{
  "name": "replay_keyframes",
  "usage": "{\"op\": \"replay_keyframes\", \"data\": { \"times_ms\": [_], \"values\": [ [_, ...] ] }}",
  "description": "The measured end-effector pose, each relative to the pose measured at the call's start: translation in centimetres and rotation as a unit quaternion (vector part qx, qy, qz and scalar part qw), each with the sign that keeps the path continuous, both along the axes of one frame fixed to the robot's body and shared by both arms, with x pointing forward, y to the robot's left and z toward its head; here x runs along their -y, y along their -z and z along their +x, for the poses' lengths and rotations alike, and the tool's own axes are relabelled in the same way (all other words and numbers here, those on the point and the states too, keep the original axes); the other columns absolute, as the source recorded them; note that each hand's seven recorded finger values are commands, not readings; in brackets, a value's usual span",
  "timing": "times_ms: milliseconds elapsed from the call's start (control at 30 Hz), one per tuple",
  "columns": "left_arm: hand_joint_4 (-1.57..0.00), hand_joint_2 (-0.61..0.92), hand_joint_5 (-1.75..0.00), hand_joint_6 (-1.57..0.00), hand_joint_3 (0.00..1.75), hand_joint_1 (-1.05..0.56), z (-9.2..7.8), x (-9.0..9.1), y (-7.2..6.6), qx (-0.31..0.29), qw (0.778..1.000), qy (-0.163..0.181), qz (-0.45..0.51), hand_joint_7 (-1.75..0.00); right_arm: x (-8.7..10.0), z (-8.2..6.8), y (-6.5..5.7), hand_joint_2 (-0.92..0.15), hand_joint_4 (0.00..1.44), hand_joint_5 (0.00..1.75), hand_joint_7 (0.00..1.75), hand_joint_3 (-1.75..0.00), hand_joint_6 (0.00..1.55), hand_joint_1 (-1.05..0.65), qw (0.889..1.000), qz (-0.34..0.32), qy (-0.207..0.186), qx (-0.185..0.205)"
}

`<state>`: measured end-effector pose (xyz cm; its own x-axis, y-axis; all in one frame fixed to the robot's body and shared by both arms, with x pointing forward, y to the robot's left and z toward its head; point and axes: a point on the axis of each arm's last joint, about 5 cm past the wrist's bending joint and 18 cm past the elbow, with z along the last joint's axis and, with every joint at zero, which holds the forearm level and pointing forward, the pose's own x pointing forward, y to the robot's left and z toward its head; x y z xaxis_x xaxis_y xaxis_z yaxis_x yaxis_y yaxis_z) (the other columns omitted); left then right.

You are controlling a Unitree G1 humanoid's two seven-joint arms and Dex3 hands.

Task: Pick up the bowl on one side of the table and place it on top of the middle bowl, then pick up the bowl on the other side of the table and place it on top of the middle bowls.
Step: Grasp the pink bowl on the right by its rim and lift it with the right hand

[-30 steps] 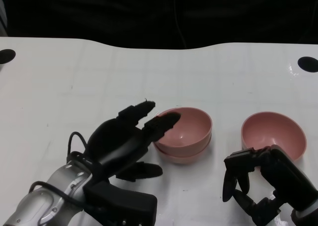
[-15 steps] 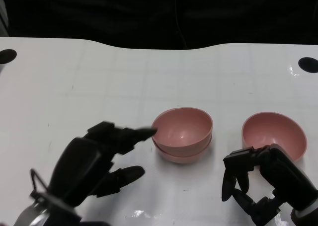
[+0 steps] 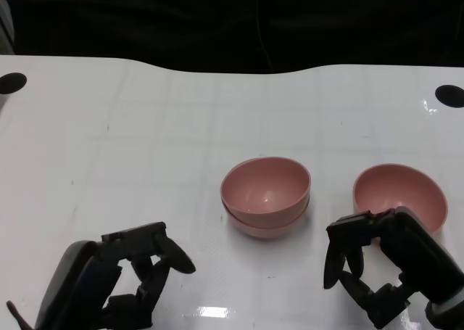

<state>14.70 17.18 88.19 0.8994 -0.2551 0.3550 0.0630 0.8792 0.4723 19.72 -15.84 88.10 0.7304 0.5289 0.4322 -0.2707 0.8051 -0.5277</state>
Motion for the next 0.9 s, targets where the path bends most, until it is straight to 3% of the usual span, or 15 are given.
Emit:
{"op": "replay_keyframes", "data": {
  "times_ms": [100,200,233,300,400,433,567,700,800,900],
  "values": [
    [-0.93,0.35,-1.7,-0.83,1.39,-0.13,-0.3,-0.1,0.7,-0.022,1.0,-0.009,-0.016,-1.5,0.5,0.3,-0.2,0.05,0.89,1.39,1.04,-1.6,0.88,0.09,1.0,0.006,0.024,0.011],
    [-0.92,0.36,-1.71,-0.83,1.38,-0.14,-0.2,-0.1,0.9,-0.031,0.999,-0.019,-0.034,-1.51,0.7,0.6,-0.6,-0.11,0.71,1.2,0.87,-1.3,0.69,-0.06,0.999,-0.013,0.05,0.015],
    [-0.91,0.37,-1.72,-0.83,1.36,-0.15,-0.2,-0.2,1.0,-0.033,0.999,-0.021,-0.035,-1.52,0.8,0.7,-0.8,-0.21,0.61,1.14,0.82,-1.11,0.59,-0.12,0.998,-0.025,0.061,0.013],
    [-0.91,0.38,-1.74,-0.82,1.35,-0.15,-0.1,-0.2,1.2,-0.039,0.998,-0.024,-0.036,-1.53,1.2,0.9,-1.3,-0.3,0.53,1.1,0.77,-0.92,0.52,-0.16,0.995,-0.052,0.087,0.004],
    [-0.91,0.38,-1.7,-0.82,1.34,-0.15,0.0,-0.1,1.4,-0.042,0.998,-0.024,-0.034,-1.51,1.9,1.0,-2.3,-0.64,0.33,1.0,0.62,-0.22,0.37,-0.38,0.985,-0.105,0.138,-0.006],
    [-0.91,0.38,-1.69,-0.82,1.34,-0.15,0.1,-0.1,1.4,-0.042,0.998,-0.023,-0.033,-1.5,2.1,1.0,-2.7,-0.67,0.31,0.97,0.59,-0.13,0.36,-0.41,0.979,-0.128,0.157,-0.009],
    [-0.92,0.37,-1.69,-0.83,1.33,-0.15,0.3,-0.1,1.5,-0.04,0.999,-0.022,-0.025,-1.48,2.2,0.9,-3.9,-0.7,0.24,0.9,0.51,-0.03,0.28,-0.48,0.959,-0.188,0.214,-0.008],
    [-0.92,0.38,-1.69,-0.84,1.32,-0.15,0.5,-0.3,1.4,-0.035,0.999,-0.023,-0.025,-1.48,2.5,0.6,-5.0,-0.72,0.2,0.86,0.46,-0.01,0.23,-0.56,0.931,-0.267,0.248,-0.014],
    [-0.92,0.38,-1.71,-0.83,1.33,-0.16,0.5,-0.3,1.4,-0.034,0.999,-0.024,-0.022,-1.47,2.5,0.4,-6.0,-0.72,0.24,0.64,0.21,0.0,0.37,-0.59,0.909,-0.331,0.249,-0.039],
    [-0.91,0.37,-1.72,-0.83,1.34,-0.17,0.5,-0.4,1.4,-0.035,0.999,-0.024,-0.021,-1.47,2.5,0.2,-6.8,-0.72,0.31,0.51,0.09,0.0,0.44,-0.59,0.888,-0.38,0.248,-0.069]
  ]
}}
